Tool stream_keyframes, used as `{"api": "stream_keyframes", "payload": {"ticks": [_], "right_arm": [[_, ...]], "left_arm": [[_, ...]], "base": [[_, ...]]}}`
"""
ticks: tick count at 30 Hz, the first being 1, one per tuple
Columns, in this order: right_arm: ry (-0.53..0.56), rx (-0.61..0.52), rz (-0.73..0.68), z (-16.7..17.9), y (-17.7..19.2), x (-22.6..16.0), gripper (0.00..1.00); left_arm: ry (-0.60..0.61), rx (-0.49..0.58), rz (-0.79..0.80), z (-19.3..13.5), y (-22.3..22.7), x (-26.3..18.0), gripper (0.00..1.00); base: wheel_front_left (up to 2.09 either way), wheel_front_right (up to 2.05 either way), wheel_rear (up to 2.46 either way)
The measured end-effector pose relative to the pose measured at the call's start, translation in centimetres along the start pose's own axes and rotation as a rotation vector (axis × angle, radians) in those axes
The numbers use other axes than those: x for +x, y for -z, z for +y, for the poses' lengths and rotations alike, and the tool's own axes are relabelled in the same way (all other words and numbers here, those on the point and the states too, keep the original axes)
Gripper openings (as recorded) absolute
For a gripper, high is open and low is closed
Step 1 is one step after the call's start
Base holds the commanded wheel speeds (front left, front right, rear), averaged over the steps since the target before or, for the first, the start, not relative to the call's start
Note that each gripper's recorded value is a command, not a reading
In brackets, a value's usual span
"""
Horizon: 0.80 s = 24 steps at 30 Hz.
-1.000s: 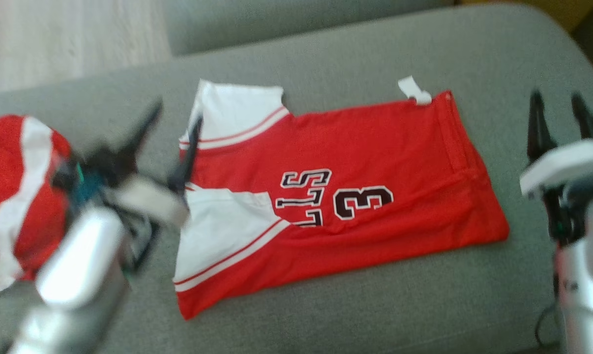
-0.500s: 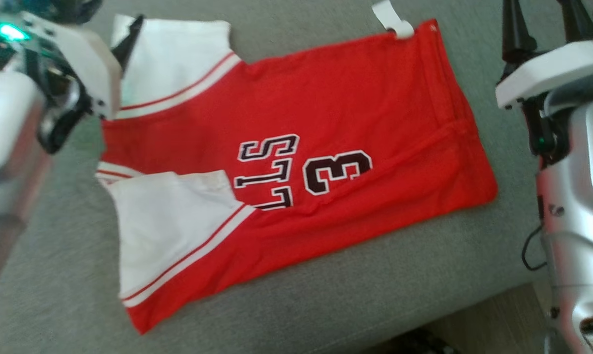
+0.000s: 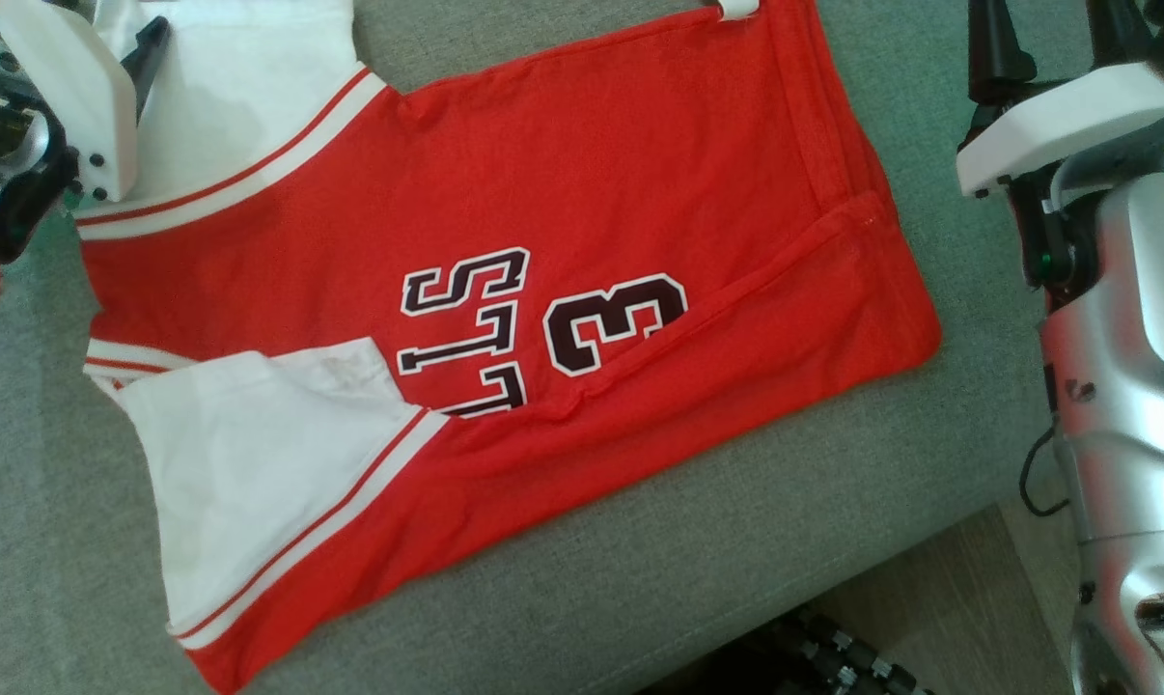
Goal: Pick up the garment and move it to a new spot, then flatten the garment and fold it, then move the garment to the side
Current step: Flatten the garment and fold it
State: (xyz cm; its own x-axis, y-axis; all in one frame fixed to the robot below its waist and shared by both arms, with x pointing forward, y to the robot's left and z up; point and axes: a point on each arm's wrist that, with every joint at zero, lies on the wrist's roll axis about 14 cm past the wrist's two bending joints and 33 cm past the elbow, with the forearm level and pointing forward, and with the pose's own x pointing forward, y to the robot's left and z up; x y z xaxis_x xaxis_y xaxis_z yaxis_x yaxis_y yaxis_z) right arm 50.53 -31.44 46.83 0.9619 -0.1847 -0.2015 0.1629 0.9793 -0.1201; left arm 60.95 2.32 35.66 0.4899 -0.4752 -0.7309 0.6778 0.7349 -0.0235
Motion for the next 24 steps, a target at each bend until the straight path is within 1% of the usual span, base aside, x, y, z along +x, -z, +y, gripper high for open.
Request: {"api": "stream_keyframes", "payload": {"ticks": [2,4,5,6,10,14,16,20,24], "right_arm": [[0.001,0.000,0.000,-0.1,0.1,0.0,1.00],[0.004,0.001,-0.003,-0.2,-0.2,0.3,1.00],[0.004,0.001,-0.009,-0.2,-0.4,0.5,1.00],[0.003,0.002,-0.015,-0.1,-0.7,0.7,1.00],[-0.006,0.003,-0.034,0.2,-1.5,1.3,1.00],[-0.020,-0.002,-0.034,0.6,-1.6,1.6,1.00],[-0.034,-0.014,-0.024,0.9,-1.5,1.8,1.00],[-0.078,-0.044,0.048,2.1,-0.2,2.2,1.00],[-0.121,-0.087,0.179,3.0,2.7,2.4,1.00]], "left_arm": [[0.007,-0.009,0.017,-0.1,0.2,0.0,1.00],[0.025,-0.041,0.052,-0.3,0.6,-0.2,1.00],[0.036,-0.050,0.070,-0.5,0.8,-0.3,0.53],[0.045,-0.060,0.082,-0.6,0.8,-0.4,0.00],[0.079,-0.074,0.100,-1.3,1.0,-0.9,0.00],[0.071,-0.057,0.035,-1.3,0.5,-1.8,0.00],[0.066,-0.044,-0.031,-1.4,-0.4,-2.5,0.00],[0.075,0.001,-0.171,-2.3,-2.7,-4.4,0.00],[0.089,0.059,-0.248,-3.5,-3.6,-6.3,0.00]], "base": [[0.00,0.00,0.00],[0.00,0.00,0.00],[0.00,0.00,0.00],[0.00,0.00,0.00],[0.00,0.00,0.00],[0.00,0.00,0.00],[0.00,0.00,0.00],[0.00,0.00,0.00],[0.00,0.00,0.00]]}}
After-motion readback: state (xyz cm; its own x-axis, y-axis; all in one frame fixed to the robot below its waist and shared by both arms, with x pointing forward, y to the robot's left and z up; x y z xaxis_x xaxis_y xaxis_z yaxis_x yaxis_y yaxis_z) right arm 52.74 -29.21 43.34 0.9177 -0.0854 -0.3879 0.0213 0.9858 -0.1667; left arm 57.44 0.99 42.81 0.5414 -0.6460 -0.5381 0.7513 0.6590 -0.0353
